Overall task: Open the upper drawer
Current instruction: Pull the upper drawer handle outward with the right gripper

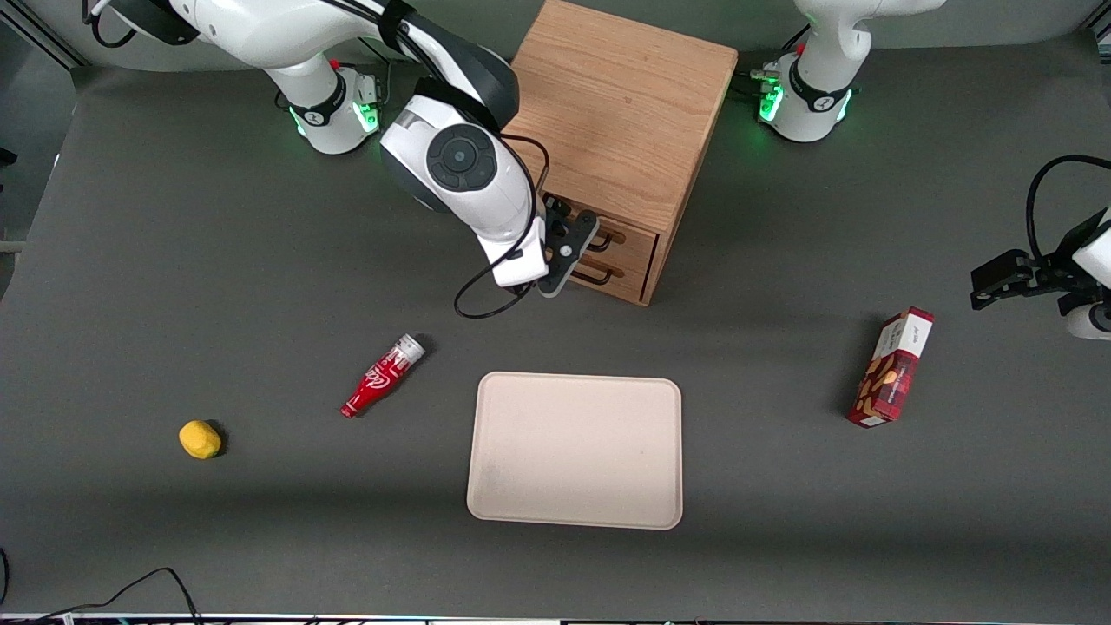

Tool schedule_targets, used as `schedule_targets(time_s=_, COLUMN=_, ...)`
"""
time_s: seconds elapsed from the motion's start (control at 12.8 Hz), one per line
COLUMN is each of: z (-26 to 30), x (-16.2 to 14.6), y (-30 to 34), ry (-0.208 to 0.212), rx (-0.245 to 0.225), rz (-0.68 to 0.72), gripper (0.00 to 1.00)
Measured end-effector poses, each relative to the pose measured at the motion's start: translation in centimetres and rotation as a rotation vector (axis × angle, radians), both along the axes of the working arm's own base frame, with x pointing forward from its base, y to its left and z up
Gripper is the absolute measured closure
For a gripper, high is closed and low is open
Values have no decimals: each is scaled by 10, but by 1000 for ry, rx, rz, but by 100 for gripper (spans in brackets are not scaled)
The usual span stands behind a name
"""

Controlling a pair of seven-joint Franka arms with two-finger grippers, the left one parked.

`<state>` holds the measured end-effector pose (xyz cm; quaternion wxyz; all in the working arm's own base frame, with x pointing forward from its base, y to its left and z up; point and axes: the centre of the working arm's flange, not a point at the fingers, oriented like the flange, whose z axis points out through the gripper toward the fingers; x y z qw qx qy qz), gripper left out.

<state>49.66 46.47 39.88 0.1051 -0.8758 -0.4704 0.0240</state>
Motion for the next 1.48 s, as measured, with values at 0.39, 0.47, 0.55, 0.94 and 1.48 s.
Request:
schedule_targets(time_s=0.39, z=-2, x=45, y=-38, ry=-62, rx=-4, rz=-5, gripper=0)
schedule_targets(time_s=0.47, z=-1, x=54, y=-45, ry=-76, rx=-4, rz=-1, gripper=0)
schedule_targets(time_s=0.55, z=0, x=63, y=-54, ry=-91, rx=-5, rz=0, gripper=0)
schedule_targets(time_s=0.94, z=2, x=110, y=-95, ry=-200, rx=16, rz=-20, gripper=0)
schedule_targets(time_s=1.48, z=4, x=147, y=-132, ry=-270, rx=26, rz=-84, gripper=0)
